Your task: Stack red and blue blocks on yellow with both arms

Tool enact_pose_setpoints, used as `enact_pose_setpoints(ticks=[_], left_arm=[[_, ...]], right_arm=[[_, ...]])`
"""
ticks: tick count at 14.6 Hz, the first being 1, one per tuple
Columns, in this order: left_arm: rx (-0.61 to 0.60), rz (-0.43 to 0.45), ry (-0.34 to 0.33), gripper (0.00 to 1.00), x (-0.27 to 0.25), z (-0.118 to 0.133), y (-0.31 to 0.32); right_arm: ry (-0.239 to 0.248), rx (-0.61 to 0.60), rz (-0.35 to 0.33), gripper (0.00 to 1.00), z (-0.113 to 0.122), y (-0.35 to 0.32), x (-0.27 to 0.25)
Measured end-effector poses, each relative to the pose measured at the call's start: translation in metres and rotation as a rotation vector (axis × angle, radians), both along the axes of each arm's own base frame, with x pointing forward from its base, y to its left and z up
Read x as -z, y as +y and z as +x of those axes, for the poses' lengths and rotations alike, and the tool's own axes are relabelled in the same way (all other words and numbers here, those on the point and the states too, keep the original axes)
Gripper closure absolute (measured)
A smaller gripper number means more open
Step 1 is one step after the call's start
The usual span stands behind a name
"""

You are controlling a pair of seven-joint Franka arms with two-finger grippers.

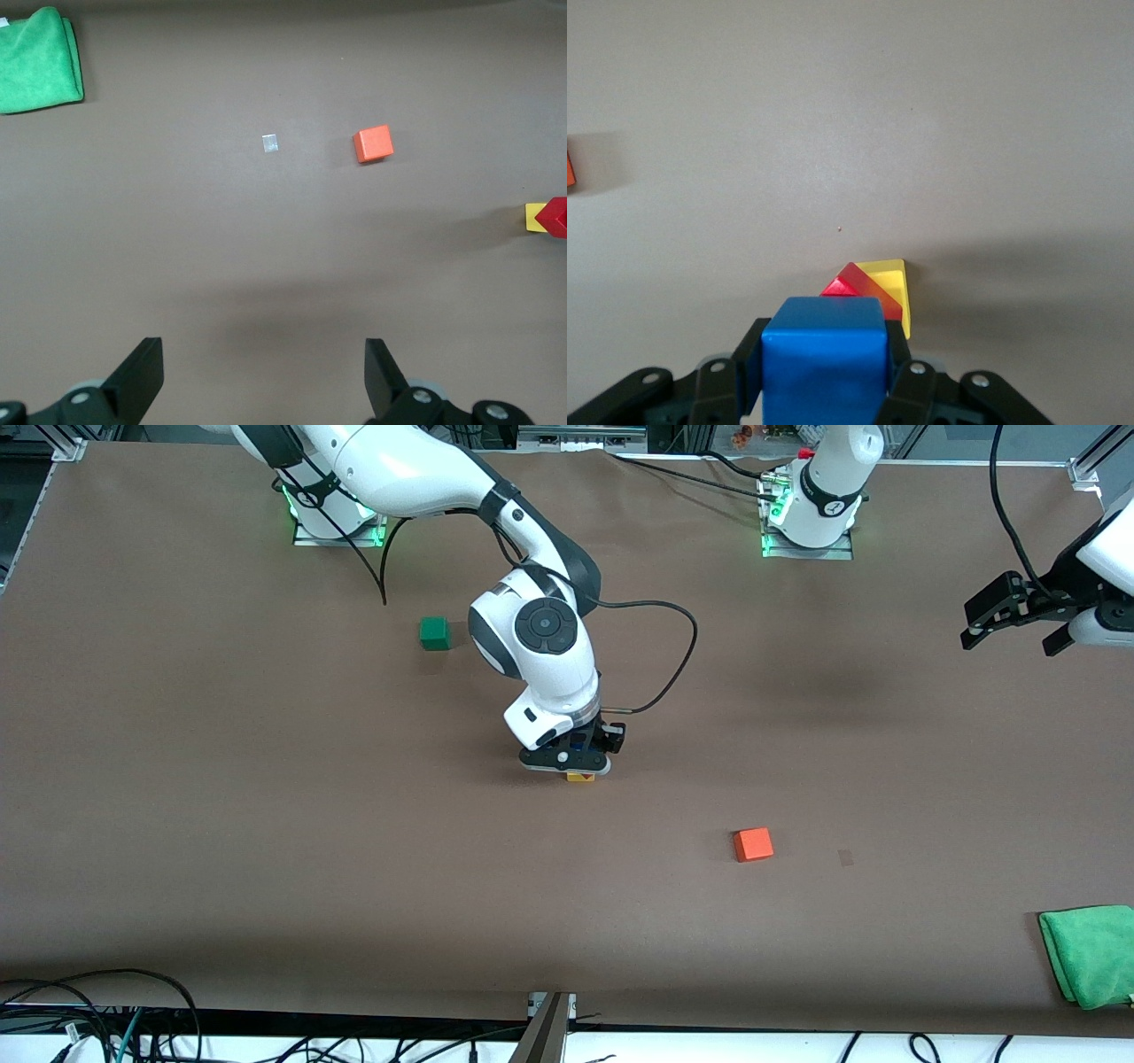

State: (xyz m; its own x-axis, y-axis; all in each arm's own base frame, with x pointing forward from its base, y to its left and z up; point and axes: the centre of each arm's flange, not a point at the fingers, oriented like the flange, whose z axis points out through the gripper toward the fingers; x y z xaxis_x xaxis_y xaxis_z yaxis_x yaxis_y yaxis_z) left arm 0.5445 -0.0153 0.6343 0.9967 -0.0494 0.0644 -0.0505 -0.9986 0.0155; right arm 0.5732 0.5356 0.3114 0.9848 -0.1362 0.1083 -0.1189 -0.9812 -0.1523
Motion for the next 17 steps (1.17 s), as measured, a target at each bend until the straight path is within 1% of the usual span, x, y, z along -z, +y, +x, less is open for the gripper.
enact_pose_setpoints(ticks=[3,9,11,14,17], left_arm=[[-0.007,0.0,0.01,0.0,0.002,0.0,0.002],[-0.031,-0.004,0.005,0.0,0.008,0.003,0.014],[-0.027,-0.025,0.021,0.0,0.017,0.003,0.011],[-0.001,-0.028,0.045,0.0,0.034,0.003,-0.005],[0.015,-0.028,0.048,0.0,0.036,0.002,-0.015]], right_arm=[[-0.006,-0.004,-0.009,0.44,0.0,0.0,0.0],[-0.001,-0.012,-0.015,0.44,-0.005,0.004,0.003],[-0.005,-0.016,-0.025,0.44,-0.004,0.003,0.005],[-0.009,-0.017,-0.034,0.44,-0.004,0.003,0.008],[-0.009,-0.008,-0.034,0.44,-0.004,0.003,0.008]])
